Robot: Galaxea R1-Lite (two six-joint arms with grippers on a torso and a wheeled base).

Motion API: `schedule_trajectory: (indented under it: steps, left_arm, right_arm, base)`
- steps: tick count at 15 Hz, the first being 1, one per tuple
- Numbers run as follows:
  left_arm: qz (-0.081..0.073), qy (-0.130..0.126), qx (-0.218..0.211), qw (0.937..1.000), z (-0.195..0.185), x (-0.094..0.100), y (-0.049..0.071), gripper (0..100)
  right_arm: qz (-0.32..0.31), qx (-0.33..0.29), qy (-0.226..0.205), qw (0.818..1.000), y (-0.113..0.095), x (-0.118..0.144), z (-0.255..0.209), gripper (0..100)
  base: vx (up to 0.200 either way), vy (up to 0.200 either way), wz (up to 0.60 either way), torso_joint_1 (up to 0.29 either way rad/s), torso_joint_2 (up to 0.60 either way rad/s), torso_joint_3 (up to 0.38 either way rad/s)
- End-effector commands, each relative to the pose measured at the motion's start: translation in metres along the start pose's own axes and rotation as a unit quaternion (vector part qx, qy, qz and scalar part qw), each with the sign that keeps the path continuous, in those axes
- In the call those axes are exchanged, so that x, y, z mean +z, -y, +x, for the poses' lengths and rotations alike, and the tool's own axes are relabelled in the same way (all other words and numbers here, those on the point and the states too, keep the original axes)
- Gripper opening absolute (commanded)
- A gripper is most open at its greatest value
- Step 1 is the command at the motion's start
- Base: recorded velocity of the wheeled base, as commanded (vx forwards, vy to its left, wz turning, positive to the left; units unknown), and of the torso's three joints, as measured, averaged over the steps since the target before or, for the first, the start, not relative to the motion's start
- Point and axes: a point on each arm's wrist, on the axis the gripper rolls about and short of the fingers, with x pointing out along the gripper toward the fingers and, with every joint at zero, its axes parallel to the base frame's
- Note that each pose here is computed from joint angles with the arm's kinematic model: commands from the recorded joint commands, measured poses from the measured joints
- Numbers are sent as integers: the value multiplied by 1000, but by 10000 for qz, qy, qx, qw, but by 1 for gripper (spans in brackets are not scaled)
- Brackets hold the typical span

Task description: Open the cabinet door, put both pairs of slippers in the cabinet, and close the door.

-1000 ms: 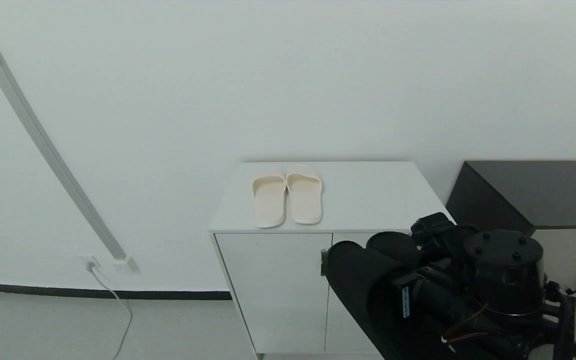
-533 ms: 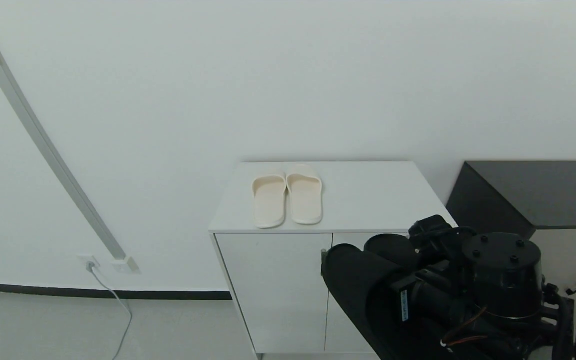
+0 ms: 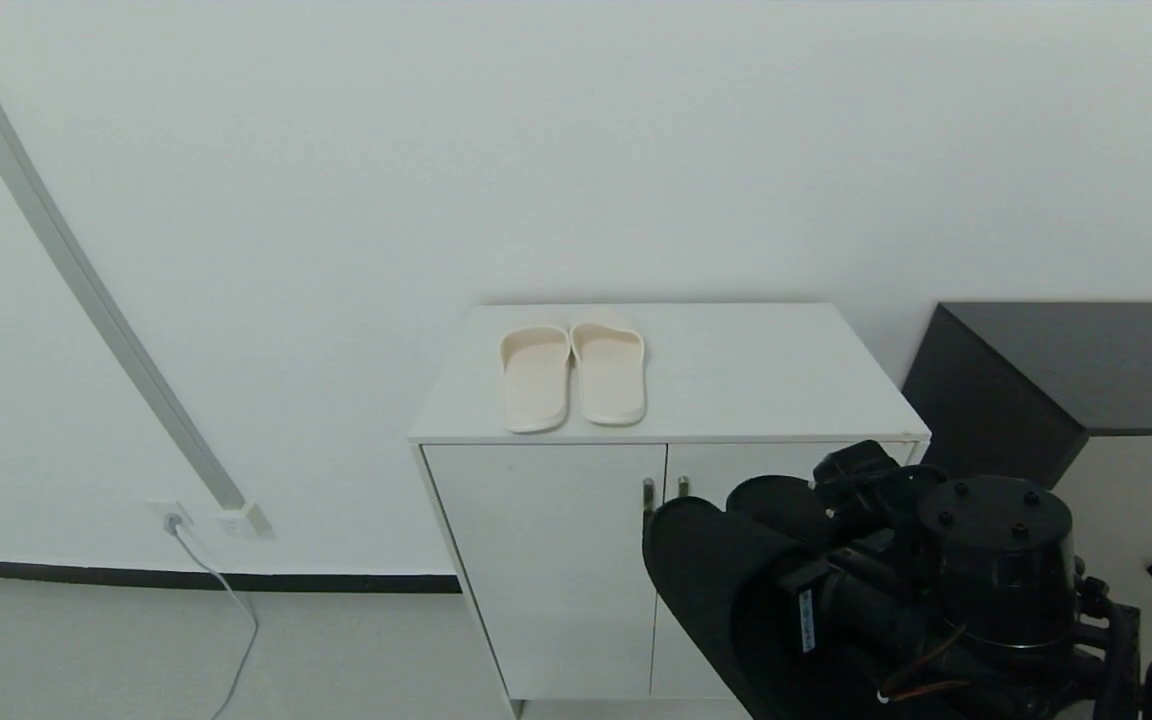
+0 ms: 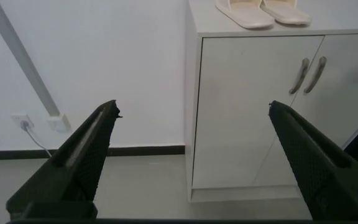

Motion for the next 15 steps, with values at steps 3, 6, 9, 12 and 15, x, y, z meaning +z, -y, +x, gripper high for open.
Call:
schedule_trajectory:
  steps: [3, 6, 9, 12, 15]
  left_arm:
    - [5, -12, -3, 10000, 0, 0, 0, 100]
    - [5, -4, 5, 10000, 0, 0, 0, 100]
    - [5, -4, -3, 10000, 0, 0, 0, 100]
    - [28, -4, -11, 10000, 0, 0, 0, 100]
    - [43, -4, -11, 10000, 0, 0, 0, 100]
  right_arm:
    - [-22, 32, -67, 10000, 0, -4, 0, 0]
    - [-17, 45, -77, 10000, 0, -6, 0, 0]
    - [-25, 38, -75, 10000, 0, -9, 1, 0]
    - [-27, 37, -83, 10000, 0, -10, 1, 0]
    - [-29, 36, -90, 9999, 0, -10, 1, 0]
  base:
    - [0, 0, 0, -168, 385, 207]
    - [0, 0, 0, -206, 471, 263]
    - [0, 0, 0, -230, 549, 313]
    - [0, 0, 0, -225, 543, 315]
    - [0, 0, 0, -209, 525, 312]
